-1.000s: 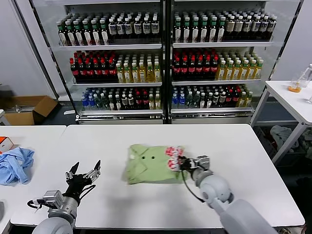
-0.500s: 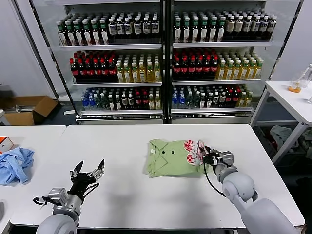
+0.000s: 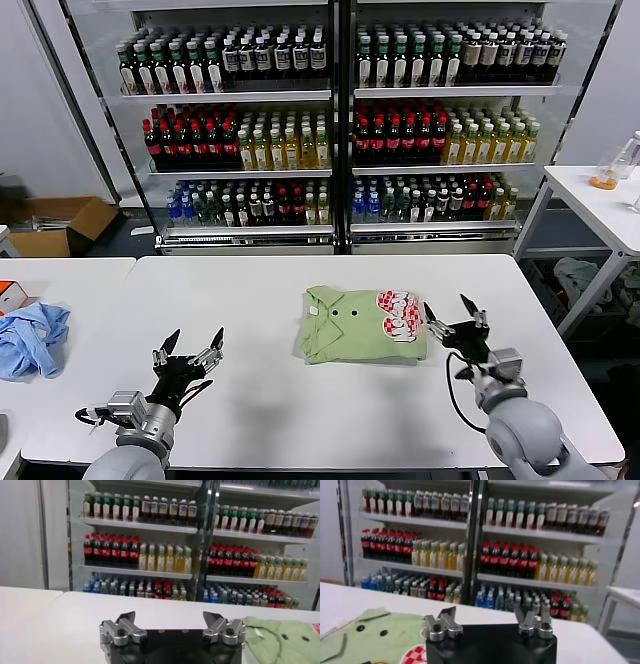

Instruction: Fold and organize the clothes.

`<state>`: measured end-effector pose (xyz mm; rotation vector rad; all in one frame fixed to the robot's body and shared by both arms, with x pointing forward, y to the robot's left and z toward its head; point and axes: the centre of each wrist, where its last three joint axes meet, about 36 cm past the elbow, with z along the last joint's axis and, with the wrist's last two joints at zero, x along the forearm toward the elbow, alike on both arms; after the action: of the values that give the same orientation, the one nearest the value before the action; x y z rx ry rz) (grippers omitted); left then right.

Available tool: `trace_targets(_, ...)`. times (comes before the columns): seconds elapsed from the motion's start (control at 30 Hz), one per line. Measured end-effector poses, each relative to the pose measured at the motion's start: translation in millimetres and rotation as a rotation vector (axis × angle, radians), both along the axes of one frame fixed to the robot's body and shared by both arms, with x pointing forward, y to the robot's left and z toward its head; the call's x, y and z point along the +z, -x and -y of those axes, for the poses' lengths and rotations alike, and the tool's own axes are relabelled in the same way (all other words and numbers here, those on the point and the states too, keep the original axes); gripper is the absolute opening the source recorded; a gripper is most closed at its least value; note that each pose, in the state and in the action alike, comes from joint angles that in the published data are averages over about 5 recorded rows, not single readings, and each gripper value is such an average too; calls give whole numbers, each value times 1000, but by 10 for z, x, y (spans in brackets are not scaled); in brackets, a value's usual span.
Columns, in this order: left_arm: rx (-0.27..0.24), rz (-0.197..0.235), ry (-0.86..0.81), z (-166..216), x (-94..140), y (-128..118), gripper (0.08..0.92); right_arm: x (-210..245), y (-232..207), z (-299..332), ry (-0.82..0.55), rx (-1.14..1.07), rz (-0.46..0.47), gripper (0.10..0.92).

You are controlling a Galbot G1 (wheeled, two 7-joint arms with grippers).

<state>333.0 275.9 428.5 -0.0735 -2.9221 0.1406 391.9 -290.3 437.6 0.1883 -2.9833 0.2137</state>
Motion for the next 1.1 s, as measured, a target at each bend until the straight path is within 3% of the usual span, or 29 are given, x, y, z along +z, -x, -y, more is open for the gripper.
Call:
trace_targets(0.17,-7,6,3,55,26,56,823,-2,241,129,7,-23,28,819)
trace_targets(0.53,-15,21,9,140,103,149,823,-8,584,287,-8,-67,69,823)
trace_targets(1.1,0,29,9,159,130,194,823,78,733,285,-1,-93,105,823)
